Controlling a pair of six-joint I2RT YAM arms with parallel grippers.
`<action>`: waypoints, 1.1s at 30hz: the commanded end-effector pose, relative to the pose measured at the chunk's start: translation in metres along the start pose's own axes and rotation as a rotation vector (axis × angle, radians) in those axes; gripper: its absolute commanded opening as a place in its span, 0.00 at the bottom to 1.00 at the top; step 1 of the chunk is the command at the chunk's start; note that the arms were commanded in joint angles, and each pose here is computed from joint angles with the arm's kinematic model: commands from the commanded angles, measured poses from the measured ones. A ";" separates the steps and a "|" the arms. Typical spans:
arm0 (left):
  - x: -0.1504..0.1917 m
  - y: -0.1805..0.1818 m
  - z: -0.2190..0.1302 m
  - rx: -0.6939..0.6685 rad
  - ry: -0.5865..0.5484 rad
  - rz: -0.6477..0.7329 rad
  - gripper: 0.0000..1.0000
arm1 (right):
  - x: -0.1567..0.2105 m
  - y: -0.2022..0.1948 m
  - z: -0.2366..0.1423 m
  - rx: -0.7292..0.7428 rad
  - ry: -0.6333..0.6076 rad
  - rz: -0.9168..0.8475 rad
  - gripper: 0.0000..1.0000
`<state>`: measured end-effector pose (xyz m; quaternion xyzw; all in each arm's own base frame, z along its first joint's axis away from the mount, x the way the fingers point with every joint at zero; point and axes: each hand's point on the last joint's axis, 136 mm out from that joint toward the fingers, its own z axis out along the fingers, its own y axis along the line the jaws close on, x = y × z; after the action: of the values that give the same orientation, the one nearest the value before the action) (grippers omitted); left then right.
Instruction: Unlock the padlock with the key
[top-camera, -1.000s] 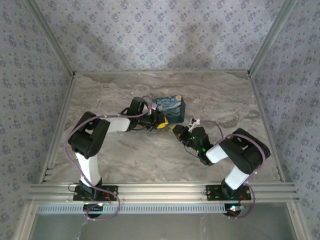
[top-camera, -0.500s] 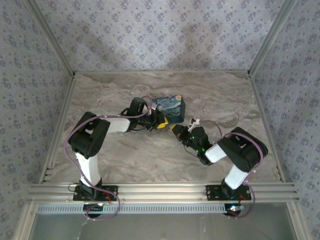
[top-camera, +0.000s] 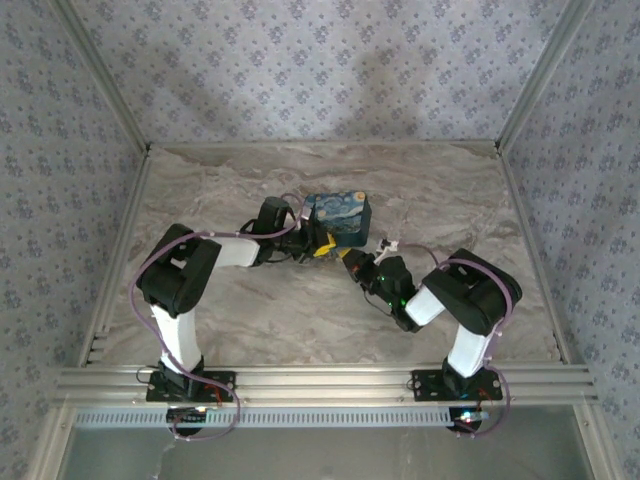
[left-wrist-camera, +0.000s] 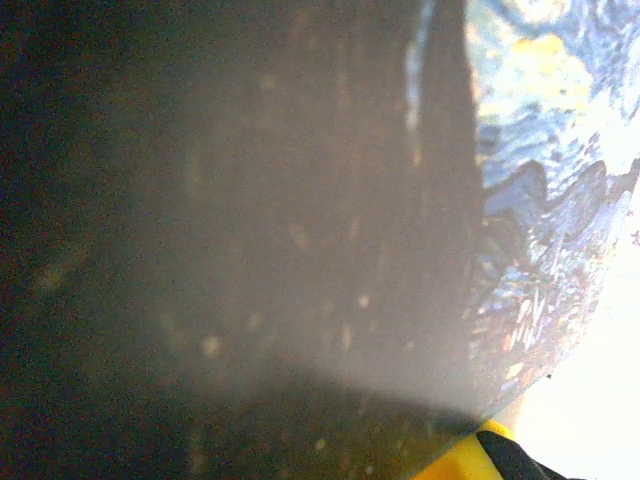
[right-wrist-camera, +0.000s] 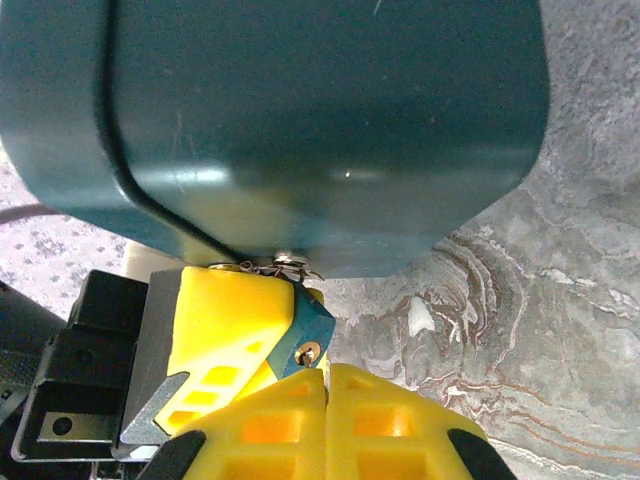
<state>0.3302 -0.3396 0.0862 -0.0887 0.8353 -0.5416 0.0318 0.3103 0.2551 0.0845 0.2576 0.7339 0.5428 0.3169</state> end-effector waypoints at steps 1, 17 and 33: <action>0.021 -0.019 0.005 0.051 0.071 0.020 0.03 | 0.003 0.018 0.006 -0.070 -0.011 0.043 0.00; 0.024 -0.026 0.005 0.084 0.075 0.032 0.02 | 0.008 0.011 0.017 -0.054 0.008 0.215 0.00; 0.029 -0.042 0.004 0.143 0.094 0.047 0.01 | 0.008 0.001 0.034 -0.033 0.051 0.318 0.00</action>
<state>0.3482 -0.3336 0.0852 -0.1281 0.8311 -0.5364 0.0717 0.3269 0.2686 0.0763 0.3610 0.6814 0.5911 0.2366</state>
